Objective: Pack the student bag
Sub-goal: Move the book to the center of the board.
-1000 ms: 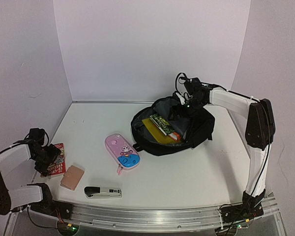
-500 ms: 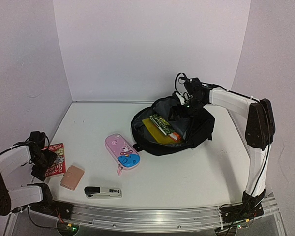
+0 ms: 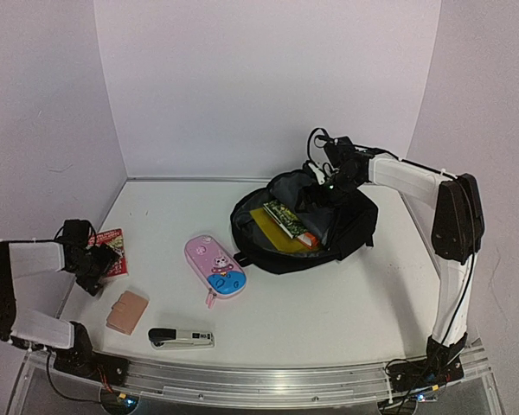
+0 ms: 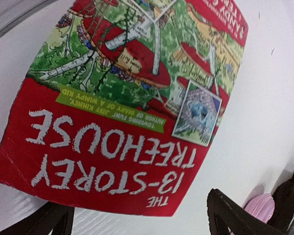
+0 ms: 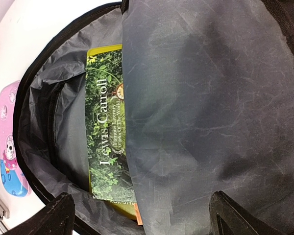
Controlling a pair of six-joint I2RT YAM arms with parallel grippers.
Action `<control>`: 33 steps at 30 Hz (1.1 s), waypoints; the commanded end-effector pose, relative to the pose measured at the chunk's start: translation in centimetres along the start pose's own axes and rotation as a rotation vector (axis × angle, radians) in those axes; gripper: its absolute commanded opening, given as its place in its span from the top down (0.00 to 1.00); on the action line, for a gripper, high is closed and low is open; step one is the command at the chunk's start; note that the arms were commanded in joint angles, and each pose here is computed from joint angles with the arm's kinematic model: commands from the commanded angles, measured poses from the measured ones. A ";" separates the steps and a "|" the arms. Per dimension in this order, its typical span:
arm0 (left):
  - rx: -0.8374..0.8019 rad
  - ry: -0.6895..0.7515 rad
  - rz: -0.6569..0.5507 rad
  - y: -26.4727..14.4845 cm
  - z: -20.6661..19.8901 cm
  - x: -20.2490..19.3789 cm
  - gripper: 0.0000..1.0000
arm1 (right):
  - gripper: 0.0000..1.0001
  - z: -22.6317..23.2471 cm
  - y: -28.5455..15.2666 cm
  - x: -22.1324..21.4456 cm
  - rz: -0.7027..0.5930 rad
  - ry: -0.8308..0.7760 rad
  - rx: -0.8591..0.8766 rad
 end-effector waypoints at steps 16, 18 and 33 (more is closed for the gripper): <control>0.123 0.221 -0.077 -2.0 -6.1 3.4 0.02 | 0.05 0.9 -1.5 0.8 -0.024 -0.007 0.034; 0.119 0.171 -0.074 -2.0 -4.9 4.4 0.01 | 0.05 0.9 -1.5 0.8 -0.023 -0.007 0.036; 0.053 0.155 -0.041 4.8 -3.6 9.8 0.09 | 0.05 1.1 -2.7 0.1 -0.019 -0.018 0.050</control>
Point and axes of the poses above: each gripper's point midway between its finger pads, its own y axis out along the fingers, its own z axis along the line the jaws close on, x = y × z, the point moved 10 cm from there along -y, back along the fingers, and after that the axes turned 15 degrees about y, right-handed, at the moved point
